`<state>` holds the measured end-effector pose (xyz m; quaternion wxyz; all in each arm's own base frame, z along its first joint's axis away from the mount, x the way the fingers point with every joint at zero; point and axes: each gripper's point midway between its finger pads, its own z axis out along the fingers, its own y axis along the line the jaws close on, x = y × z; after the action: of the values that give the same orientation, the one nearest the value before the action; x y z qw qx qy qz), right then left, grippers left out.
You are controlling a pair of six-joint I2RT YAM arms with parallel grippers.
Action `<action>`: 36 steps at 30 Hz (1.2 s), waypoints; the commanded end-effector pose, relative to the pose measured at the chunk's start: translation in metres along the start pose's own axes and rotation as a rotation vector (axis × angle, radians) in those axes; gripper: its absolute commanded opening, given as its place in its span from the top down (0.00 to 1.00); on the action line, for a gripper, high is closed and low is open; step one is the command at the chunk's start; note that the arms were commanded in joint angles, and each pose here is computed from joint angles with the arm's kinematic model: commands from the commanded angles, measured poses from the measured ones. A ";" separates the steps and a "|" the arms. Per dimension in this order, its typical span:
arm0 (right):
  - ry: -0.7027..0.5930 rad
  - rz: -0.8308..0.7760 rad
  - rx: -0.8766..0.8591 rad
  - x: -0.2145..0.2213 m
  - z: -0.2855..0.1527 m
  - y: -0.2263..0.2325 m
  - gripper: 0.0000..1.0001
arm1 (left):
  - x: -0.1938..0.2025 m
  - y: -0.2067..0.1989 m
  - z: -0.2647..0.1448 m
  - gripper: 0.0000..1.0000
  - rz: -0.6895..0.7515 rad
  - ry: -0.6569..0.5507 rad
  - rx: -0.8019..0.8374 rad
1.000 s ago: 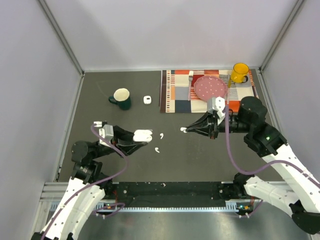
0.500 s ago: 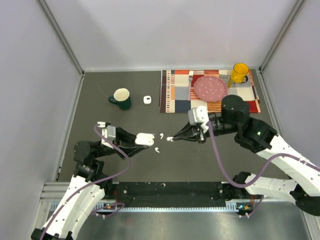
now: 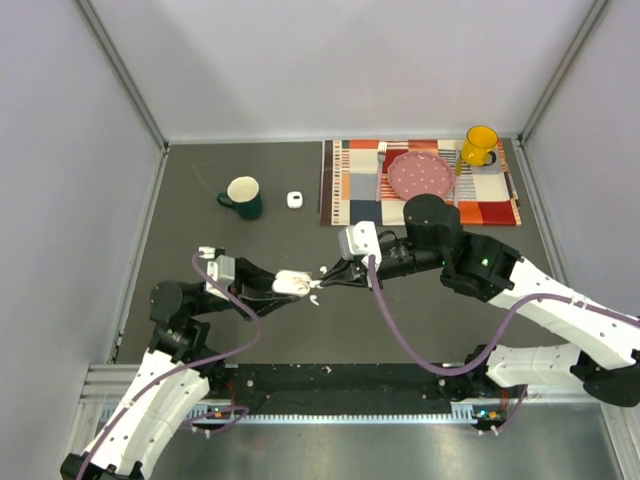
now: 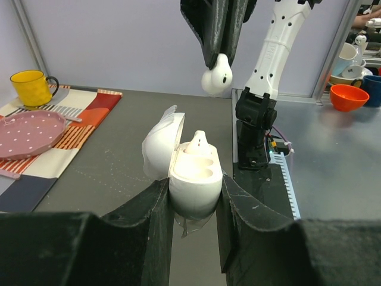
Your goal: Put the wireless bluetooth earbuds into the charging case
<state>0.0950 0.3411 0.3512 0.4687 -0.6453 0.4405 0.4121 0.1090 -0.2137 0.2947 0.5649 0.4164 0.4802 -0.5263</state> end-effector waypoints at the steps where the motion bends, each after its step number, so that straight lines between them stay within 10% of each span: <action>1: -0.129 -0.060 0.056 -0.045 0.002 -0.013 1.00 | 0.002 0.001 0.002 1.00 0.032 0.001 0.015; 36: -0.078 0.052 0.049 -0.022 0.050 -0.017 1.00 | -0.005 0.002 0.001 1.00 0.052 -0.007 -0.016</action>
<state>0.1045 0.3906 0.3408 0.4712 -0.6119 0.4711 0.4261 0.1128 -0.2146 0.2868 0.5644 0.4178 0.4893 -0.5172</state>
